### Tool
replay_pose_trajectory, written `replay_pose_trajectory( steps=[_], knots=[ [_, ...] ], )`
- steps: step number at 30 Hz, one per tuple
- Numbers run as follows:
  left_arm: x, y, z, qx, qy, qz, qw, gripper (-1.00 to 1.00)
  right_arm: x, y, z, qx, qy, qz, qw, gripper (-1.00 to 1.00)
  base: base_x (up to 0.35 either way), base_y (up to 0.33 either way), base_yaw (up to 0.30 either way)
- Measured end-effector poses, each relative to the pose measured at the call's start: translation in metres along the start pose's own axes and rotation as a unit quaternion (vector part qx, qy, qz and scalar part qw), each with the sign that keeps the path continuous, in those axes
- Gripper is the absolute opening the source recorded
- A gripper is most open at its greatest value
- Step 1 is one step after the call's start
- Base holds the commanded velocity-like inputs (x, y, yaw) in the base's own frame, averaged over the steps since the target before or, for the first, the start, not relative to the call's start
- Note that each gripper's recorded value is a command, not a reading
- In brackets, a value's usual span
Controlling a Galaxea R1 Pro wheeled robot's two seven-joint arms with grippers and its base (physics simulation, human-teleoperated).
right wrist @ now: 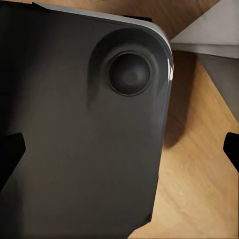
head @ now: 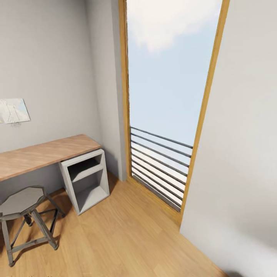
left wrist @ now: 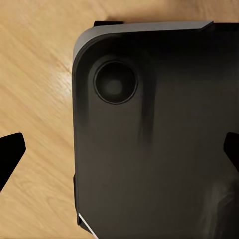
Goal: Attach the digital camera to the camera tripod in the bedroom.
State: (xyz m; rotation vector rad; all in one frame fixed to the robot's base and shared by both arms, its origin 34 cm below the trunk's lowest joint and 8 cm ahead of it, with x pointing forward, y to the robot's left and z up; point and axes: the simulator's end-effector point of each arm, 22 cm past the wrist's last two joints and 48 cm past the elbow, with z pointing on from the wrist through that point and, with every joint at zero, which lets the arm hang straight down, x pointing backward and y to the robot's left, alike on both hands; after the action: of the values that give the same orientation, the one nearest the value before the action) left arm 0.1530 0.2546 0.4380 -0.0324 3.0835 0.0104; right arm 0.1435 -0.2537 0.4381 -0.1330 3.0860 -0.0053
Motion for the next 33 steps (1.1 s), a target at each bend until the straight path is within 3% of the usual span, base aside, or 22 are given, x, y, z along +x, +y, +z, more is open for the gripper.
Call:
replay_pose_trajectory(
  steps=[23, 33],
  knots=[
    [0.0002, 0.0, 0.0, 0.0, 0.0, 0.0, 1.0, 1.0, 0.0, -0.0002, 0.0, 0.0, 0.0, 0.001, 1.0, 1.0, 0.0, 0.0, 0.227],
    [0.0003, 0.0003, 0.0, -0.001, 0.0, 0.0, 1.0, 1.0, 0.0001, -0.0004, 0.0, 0.0, 0.0, 0.001, 1.0, 1.0, 0.0, 0.0, 0.067]
  ],
)
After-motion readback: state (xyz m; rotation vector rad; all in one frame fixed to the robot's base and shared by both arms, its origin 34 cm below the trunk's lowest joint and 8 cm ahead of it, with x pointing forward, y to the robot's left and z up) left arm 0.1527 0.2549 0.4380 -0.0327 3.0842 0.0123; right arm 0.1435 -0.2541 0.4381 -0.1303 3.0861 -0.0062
